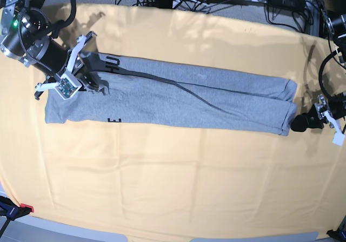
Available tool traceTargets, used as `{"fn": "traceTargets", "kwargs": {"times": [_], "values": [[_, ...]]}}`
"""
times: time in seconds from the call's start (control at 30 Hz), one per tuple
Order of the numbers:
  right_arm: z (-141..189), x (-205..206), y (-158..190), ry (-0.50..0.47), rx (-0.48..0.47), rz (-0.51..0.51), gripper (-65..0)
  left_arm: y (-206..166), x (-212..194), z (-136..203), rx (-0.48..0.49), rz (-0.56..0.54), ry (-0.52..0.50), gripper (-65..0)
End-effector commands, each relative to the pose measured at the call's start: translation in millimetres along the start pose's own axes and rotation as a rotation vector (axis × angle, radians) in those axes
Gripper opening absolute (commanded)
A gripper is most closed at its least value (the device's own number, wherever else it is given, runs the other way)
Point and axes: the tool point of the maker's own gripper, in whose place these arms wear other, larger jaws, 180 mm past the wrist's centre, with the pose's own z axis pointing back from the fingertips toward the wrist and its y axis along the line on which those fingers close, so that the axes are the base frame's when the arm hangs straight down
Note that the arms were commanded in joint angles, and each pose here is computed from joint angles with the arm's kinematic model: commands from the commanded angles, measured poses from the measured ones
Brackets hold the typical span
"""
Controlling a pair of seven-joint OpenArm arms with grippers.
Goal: Layout the t-shirt on the table in an organized manner, then fold the t-shirt properly
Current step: 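Lay the lifted end back down and hold it with the right gripper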
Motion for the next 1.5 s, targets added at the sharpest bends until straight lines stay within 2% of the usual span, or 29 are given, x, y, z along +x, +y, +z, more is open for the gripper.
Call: {"fn": "traceTargets", "kwargs": {"times": [0.0, 0.2, 0.4, 0.5, 0.57, 0.7, 0.77, 0.87, 0.9, 0.97, 1.17, 1.2, 1.27, 1.37, 1.4, 1.47], "values": [[-1, 3, -8, -0.019, -0.014, 0.000, -65.0, -7, 23, 12, -0.003, -0.042, -0.049, -27.1], [-23, -22, -50, 0.012, -0.095, -0.186, -65.0, -7, 23, 12, -0.003, -0.042, -0.049, -27.1], [-25, -38, -85, 0.077, -0.248, -0.284, -65.0, -7, 23, 12, -0.003, -0.042, -0.048, -27.1], [-22, -42, -96, 0.092, -0.317, -0.295, -65.0, -7, 24, 12, -0.003, -0.042, -0.049, -27.1], [-23, -38, -95, 0.076, -0.301, -0.288, -65.0, -7, 23, 12, -0.003, -0.042, -0.050, -27.1], [-30, -26, -70, 0.031, -0.152, -0.241, -64.2, -7, 23, 12, -0.003, -0.042, -0.049, -27.1], [-28, -32, -77, 0.062, -0.196, -0.239, -56.0, -7, 23, 12, -0.003, -0.042, -0.048, -27.1], [-18, -50, -104, 0.143, -0.363, -0.270, -35.0, -7, 23, 12, -0.003, -0.043, -0.045, -27.1], [-13, -53, -112, 0.161, -0.408, -0.268, -31.6, -7, 23, 12, -0.003, -0.043, -0.046, -27.1], [-3, -50, -123, 0.156, -0.467, -0.262, -32.2, -8, 27, 15, -0.005, -0.044, -0.063, -27.1], [36, -9, -141, -0.017, -0.543, -0.272, -32.5, -8, 57, 54, -0.002, -0.045, -0.210, -27.4], [40, -6, -141, -0.032, -0.543, -0.284, -32.5, -8, 61, 61, 0.001, -0.047, -0.227, -27.4], [38, -2, -132, -0.066, -0.474, -0.297, -32.5, -5, 64, 75, 0.012, -0.044, -0.261, -27.5], [23, 8, -94, -0.120, -0.270, -0.282, -32.9, 0, 61, 85, 0.028, -0.032, -0.279, -27.5], [18, 11, -78, -0.136, -0.195, -0.257, -36.2, 2, 58, 85, 0.033, -0.026, -0.274, -27.5], [9, 11, -51, -0.140, -0.089, -0.207, -49.7, 6, 50, 85, 0.042, -0.014, -0.259, -27.5]]}}
